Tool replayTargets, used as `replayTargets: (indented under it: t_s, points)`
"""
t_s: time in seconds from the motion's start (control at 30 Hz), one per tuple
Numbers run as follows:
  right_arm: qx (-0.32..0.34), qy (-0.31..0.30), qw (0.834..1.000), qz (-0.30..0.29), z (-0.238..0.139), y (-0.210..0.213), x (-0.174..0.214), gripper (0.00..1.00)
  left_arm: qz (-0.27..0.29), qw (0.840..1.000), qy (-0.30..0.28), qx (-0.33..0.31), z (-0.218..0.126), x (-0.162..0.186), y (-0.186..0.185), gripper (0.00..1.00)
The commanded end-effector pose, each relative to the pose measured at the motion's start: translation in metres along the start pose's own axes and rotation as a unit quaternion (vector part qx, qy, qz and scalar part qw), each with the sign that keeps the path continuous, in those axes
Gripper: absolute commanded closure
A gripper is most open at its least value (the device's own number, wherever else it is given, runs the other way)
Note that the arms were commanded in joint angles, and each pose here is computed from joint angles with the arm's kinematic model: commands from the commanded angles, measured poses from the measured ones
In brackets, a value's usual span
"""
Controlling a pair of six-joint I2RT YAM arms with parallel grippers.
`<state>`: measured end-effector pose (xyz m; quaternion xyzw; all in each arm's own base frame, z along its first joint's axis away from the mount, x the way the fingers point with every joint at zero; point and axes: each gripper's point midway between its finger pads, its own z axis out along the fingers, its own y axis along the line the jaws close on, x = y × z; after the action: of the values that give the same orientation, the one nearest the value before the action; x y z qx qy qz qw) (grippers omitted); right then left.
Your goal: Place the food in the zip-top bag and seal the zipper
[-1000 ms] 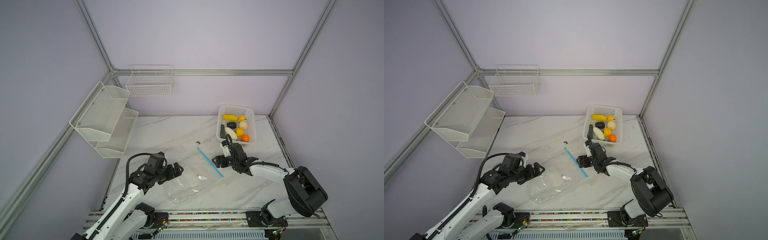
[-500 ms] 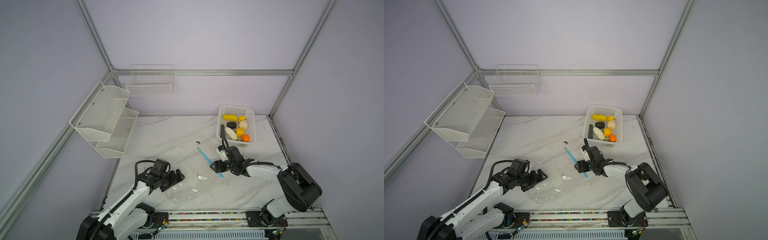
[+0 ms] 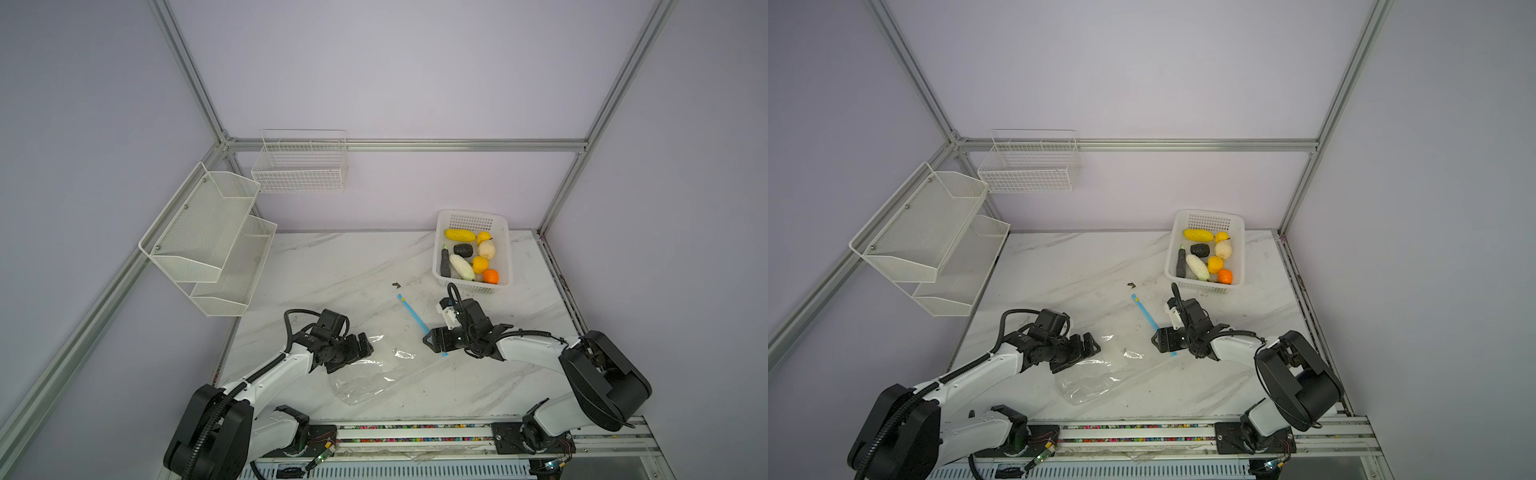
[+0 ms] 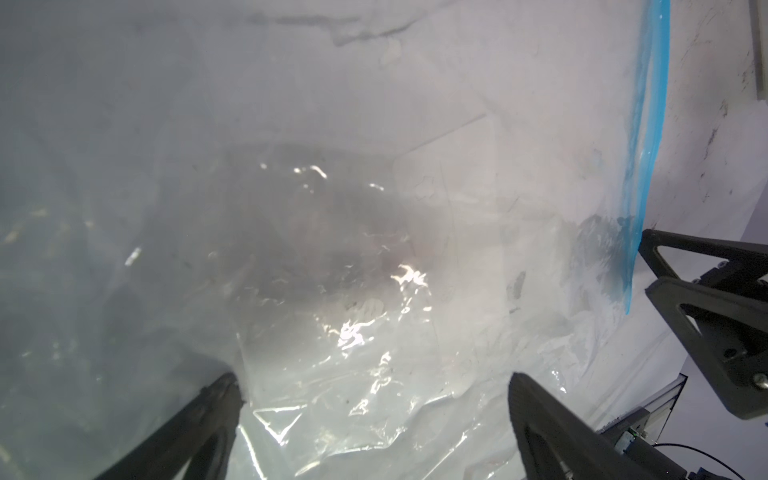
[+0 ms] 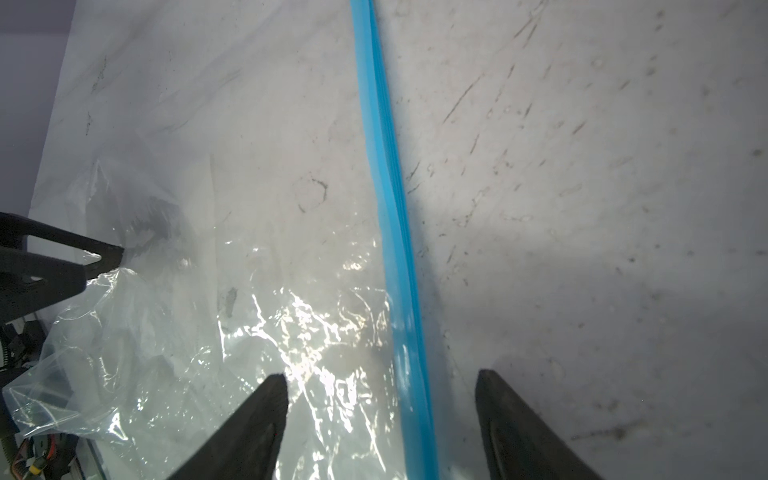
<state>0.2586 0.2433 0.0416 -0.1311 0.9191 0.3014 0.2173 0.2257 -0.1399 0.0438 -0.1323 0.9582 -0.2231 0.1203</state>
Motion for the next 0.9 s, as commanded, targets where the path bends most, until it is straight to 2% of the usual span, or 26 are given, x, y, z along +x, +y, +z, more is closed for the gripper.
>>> replayTargets:
  t_s: [0.0,0.37,0.6,0.87]
  points:
    - [-0.022,0.000,1.000,0.015,-0.003,0.009,0.004,0.25,0.038,0.999,-0.032,-0.008,-0.003,-0.026,-0.012,0.00]
    - [-0.052,0.017,0.998,0.036,-0.012,0.019,0.026,0.27,0.068,0.996,-0.048,-0.014,0.000,-0.059,-0.025,0.00]
    - [-0.116,0.023,0.991,0.067,-0.012,0.042,0.034,0.31,0.079,0.994,-0.071,-0.019,-0.007,-0.085,-0.029,0.00]
    - [-0.137,0.051,0.987,0.066,0.003,0.063,0.054,0.31,0.082,0.994,-0.075,-0.014,-0.010,-0.105,-0.038,0.00]
